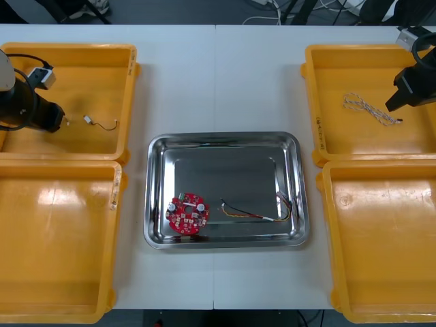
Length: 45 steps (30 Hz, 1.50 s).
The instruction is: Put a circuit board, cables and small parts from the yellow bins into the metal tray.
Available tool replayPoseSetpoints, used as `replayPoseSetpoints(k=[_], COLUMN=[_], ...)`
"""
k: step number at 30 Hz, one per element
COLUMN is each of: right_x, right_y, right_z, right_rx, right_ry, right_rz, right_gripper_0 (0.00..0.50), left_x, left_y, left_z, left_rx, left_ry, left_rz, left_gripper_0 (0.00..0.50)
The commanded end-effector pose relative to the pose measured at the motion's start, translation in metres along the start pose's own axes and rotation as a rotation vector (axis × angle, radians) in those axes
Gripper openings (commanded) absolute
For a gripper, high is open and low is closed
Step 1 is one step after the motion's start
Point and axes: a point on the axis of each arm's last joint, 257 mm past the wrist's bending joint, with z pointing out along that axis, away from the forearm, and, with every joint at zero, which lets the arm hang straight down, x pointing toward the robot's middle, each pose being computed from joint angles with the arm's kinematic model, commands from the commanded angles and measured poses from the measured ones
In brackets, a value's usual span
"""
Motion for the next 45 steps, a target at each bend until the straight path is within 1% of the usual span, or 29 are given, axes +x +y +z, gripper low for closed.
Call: replayPoseSetpoints(k=[1, 5, 9, 11, 16, 18, 19, 21, 25, 27, 31, 34, 40, 42, 45], right_x=[-0.030, -0.036, -0.046, -0.049, -0.053, -0.055, -0.055, -0.055, -0.063, -0.065, -0.069, -0.071, -0.074, -0.075, -0.074], right_y=[-0.028, -0.031, -0.035, -0.039, -0.053, -0.059, -0.062, -0.070, -0.075, -0.074, -0.072, -0.076, -0.075, -0.070, -0.064], right_z=[-0.033, -0.024, -0.011, -0.005, 0.011, 0.015, 0.015, 0.017, 0.023, 0.026, 0.035, 0.046, 0.064, 0.071, 0.081], right_rx=[0.048, 0.019, -0.012, -0.014, 0.012, 0.033, 0.044, 0.092, 0.144, 0.156, 0.161, 0.166, 0.173, 0.163, 0.141], right_ry=[-0.089, -0.083, -0.090, -0.097, -0.120, -0.129, -0.128, -0.120, -0.131, -0.133, -0.143, -0.162, -0.175, -0.181, -0.191], right_rz=[-0.001, 0.024, 0.055, 0.052, -0.018, -0.056, -0.062, -0.094, -0.124, -0.132, -0.136, -0.132, -0.155, -0.163, -0.169], right_gripper_0=[0.500, 0.500, 0.500, 0.500, 0.500, 0.500, 0.500, 0.500, 0.500, 0.500, 0.500, 0.500, 0.500, 0.500, 0.500], left_x=[-0.031, -0.034, -0.037, -0.038, -0.042, -0.042, -0.043, -0.041, -0.040, -0.039, -0.039, -0.036, -0.029, -0.026, -0.019], left_y=[0.002, 0.001, 0.000, -0.001, -0.010, -0.016, -0.017, -0.025, -0.043, -0.053, -0.076, -0.102, -0.147, -0.162, -0.181], left_z=[-0.034, -0.051, -0.068, -0.074, -0.091, -0.100, -0.103, -0.111, -0.122, -0.126, -0.134, -0.141, -0.144, -0.143, -0.141], left_rx=[-0.004, -0.003, -0.003, -0.008, -0.021, -0.027, -0.029, -0.036, -0.046, -0.042, -0.041, -0.025, 0.004, 0.015, 0.031], left_ry=[-0.031, -0.021, -0.010, -0.003, 0.010, 0.022, 0.023, 0.035, 0.034, 0.030, 0.022, 0.008, -0.017, -0.024, -0.024], left_rz=[0.126, 0.133, 0.140, 0.146, 0.136, 0.130, 0.130, 0.124, 0.133, 0.135, 0.148, 0.148, 0.145, 0.144, 0.136], left_gripper_0=[0.000, 0.000, 0.000, 0.000, 0.000, 0.000, 0.000, 0.000, 0.000, 0.000, 0.000, 0.000, 0.000, 0.000, 0.000])
